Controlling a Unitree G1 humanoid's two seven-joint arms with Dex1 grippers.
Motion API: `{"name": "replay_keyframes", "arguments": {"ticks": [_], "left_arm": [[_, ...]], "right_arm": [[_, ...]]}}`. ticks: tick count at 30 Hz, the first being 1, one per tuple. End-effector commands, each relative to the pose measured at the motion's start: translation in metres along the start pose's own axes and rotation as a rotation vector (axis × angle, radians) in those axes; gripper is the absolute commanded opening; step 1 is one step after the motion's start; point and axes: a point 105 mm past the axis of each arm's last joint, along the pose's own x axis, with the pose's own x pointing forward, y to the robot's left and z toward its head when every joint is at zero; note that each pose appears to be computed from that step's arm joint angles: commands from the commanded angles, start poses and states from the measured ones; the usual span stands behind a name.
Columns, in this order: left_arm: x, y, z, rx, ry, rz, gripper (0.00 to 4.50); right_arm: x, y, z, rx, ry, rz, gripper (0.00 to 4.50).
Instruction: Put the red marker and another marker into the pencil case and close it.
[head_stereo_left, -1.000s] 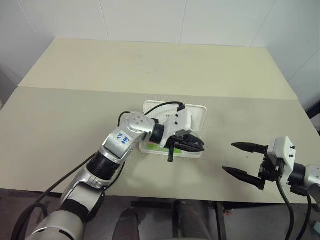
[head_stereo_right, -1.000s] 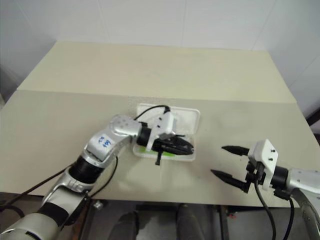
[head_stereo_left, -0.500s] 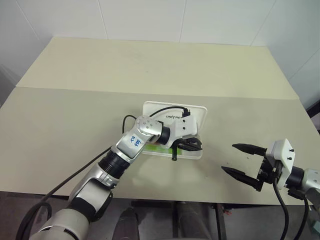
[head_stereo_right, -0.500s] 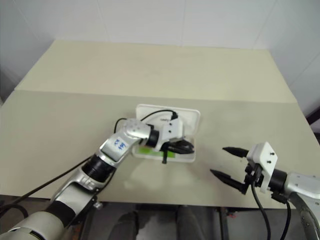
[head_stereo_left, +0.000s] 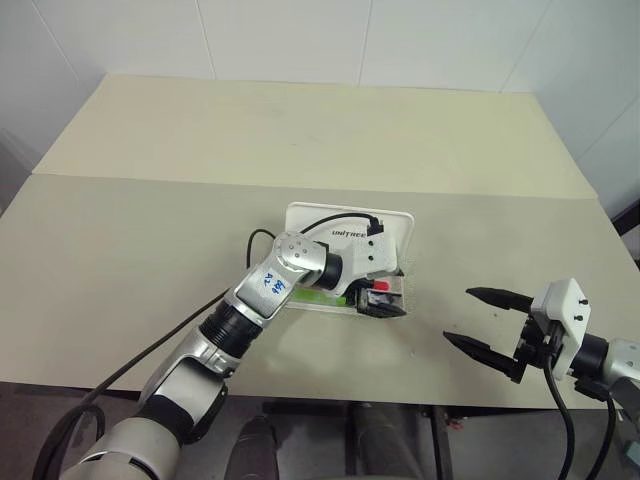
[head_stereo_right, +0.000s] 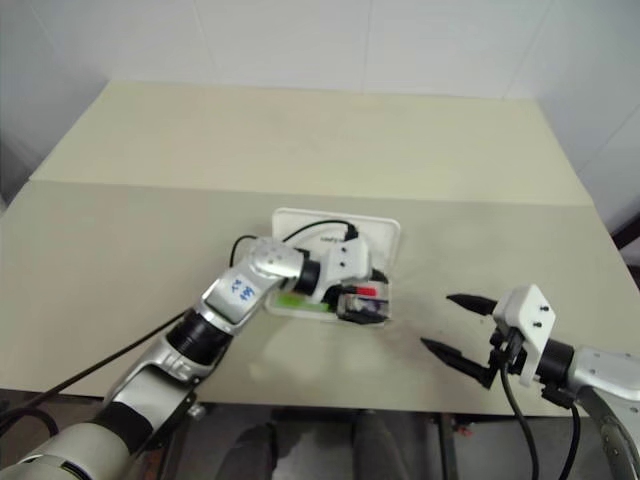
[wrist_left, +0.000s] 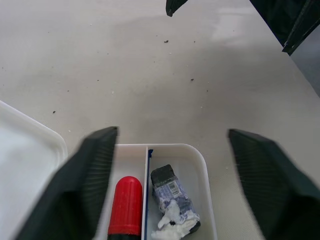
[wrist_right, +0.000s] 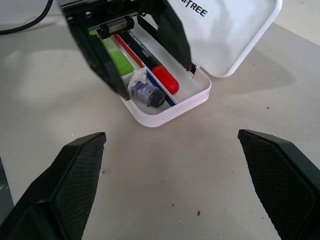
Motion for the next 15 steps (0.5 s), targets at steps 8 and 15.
{"name": "replay_keyframes", "arguments": {"ticks": [8, 15], "left_arm": [[-0.034, -0.001, 0.056, 0.118, -0.289, -0.066, 4.48], [-0.106, 0.019, 0.055, 0.237, -0.454, 0.002, 4.48]], "right_arm": [[0.0, 0.001, 0.02, -0.062, -0.062, 0.018, 4.5], [0.003, 0.005, 0.037, -0.04, -0.158, 0.1, 4.5]]}}
